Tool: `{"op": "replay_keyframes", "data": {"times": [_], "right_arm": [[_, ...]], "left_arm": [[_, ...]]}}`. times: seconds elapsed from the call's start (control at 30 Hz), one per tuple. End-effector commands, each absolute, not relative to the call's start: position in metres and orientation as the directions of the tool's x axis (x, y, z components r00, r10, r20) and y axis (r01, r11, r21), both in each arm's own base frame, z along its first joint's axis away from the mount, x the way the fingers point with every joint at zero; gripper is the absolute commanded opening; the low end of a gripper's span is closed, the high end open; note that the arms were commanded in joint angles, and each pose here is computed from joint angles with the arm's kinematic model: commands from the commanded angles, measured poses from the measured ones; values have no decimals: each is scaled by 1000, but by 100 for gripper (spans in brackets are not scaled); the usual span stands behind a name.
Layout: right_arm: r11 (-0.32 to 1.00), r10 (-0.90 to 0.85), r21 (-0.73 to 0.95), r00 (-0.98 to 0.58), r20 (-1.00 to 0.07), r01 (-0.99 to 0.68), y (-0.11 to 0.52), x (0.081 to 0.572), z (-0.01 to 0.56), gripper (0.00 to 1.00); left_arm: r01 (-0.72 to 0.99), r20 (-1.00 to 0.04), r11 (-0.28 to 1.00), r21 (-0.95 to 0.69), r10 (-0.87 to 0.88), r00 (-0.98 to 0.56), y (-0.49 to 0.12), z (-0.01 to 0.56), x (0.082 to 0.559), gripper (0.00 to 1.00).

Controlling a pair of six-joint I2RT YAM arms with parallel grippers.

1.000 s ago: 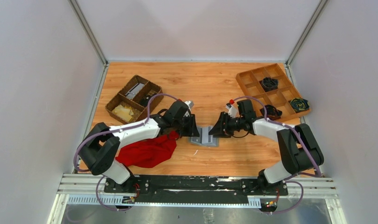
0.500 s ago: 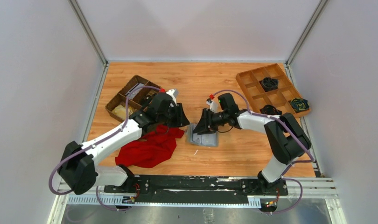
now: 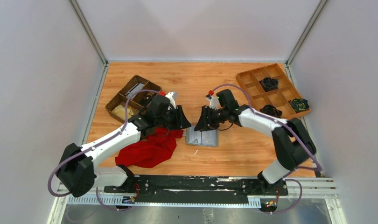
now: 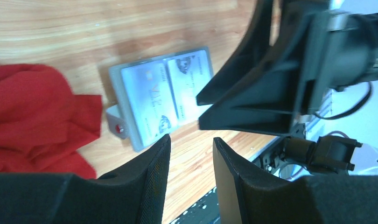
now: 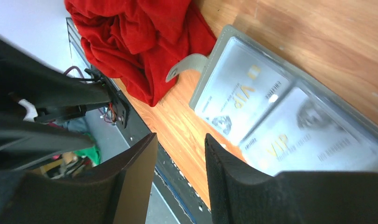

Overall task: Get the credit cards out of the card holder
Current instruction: Remove the credit card from the card holder.

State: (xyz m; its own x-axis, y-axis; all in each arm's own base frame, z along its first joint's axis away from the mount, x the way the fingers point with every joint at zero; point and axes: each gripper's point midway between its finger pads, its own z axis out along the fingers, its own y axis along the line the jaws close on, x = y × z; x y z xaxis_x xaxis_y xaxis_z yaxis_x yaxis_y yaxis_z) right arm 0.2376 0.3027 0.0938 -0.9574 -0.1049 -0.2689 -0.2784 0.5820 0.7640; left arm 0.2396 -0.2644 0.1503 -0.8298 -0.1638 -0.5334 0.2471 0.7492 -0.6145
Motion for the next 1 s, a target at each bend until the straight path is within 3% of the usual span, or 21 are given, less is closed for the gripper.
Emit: {"op": "replay_keyframes", "data": {"times": [0.0, 0.13, 0.4, 0.63, 0.8, 0.97], "right_arm": [[689, -38, 680, -950, -310, -249, 252, 234, 90, 46], [730, 34, 667, -966, -257, -151, 224, 227, 69, 46], [700, 79, 709, -978, -195, -85, 230, 227, 62, 46], [725, 86, 685, -976, -202, -78, 229, 238, 55, 33], [766, 102, 643, -982, -160, -25, 222, 237, 31, 24], [775, 114, 632, -980, -162, -15, 219, 235, 28, 23]], "left_arm": [[315, -524, 668, -674, -132, -841, -299, 158, 234, 42], [330, -496, 636, -698, -96, -863, -322, 150, 232, 42], [268, -451, 718, -642, -72, -890, -309, 91, 244, 40], [249, -393, 748, -615, -18, -919, -304, 57, 239, 35], [259, -389, 728, -635, -12, -921, -307, 64, 235, 34], [318, -453, 704, -635, -6, -892, -316, 89, 234, 39]]}}
